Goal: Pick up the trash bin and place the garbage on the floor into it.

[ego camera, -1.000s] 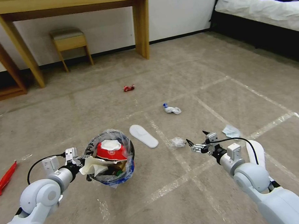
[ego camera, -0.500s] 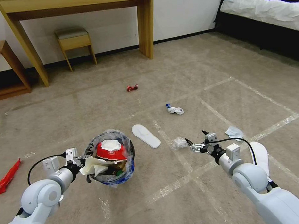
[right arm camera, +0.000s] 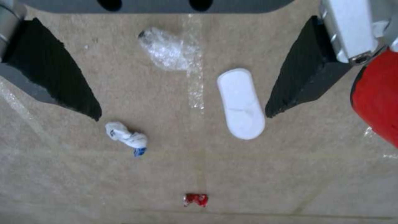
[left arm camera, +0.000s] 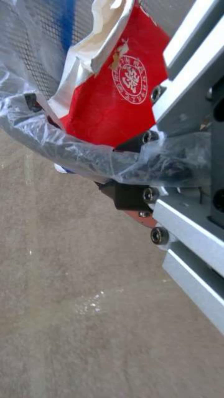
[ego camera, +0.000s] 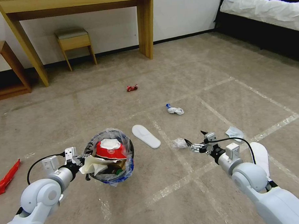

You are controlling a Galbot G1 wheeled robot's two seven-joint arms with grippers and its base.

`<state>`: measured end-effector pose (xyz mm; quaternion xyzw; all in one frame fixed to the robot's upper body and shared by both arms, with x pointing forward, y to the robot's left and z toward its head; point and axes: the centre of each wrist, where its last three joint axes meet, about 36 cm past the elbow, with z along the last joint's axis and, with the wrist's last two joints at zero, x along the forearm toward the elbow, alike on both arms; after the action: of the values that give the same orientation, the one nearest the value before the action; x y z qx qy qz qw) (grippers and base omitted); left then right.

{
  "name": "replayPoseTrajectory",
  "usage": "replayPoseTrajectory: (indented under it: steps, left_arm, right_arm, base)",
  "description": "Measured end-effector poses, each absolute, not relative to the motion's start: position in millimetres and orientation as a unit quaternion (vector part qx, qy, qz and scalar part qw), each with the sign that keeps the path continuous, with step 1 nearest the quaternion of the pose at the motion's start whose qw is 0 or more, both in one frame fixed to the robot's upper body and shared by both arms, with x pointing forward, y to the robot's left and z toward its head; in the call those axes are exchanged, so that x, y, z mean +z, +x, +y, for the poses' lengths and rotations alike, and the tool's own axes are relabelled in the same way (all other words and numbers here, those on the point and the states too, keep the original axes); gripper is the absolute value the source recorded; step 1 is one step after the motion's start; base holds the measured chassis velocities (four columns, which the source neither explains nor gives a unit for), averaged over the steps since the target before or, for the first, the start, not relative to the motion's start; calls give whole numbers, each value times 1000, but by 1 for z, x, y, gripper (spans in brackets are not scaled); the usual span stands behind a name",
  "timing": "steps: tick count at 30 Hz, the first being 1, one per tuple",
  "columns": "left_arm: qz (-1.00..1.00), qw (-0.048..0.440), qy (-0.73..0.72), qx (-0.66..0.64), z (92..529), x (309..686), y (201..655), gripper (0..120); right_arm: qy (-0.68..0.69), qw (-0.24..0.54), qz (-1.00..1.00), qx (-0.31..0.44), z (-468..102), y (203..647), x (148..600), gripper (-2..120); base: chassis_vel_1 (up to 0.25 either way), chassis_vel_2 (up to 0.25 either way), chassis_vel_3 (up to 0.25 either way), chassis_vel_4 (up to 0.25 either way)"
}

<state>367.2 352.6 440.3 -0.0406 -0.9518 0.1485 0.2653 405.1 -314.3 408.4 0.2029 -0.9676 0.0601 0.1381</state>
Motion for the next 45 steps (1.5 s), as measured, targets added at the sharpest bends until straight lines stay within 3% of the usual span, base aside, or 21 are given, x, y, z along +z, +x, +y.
replayPoseTrajectory:
  steps: [31,45]
  left_arm:
    - [-952,265,-38,147,352,433,366,1]
    - [-953,261,-39,147,354,435,371,1]
  right_arm:
    - [235,139,-961,55,-316,407,395,100]
    - [230,123,-964,58,-313,408,391,100]
  base:
    - [-34,34,34,-34]
    - [-170,175,180,-179]
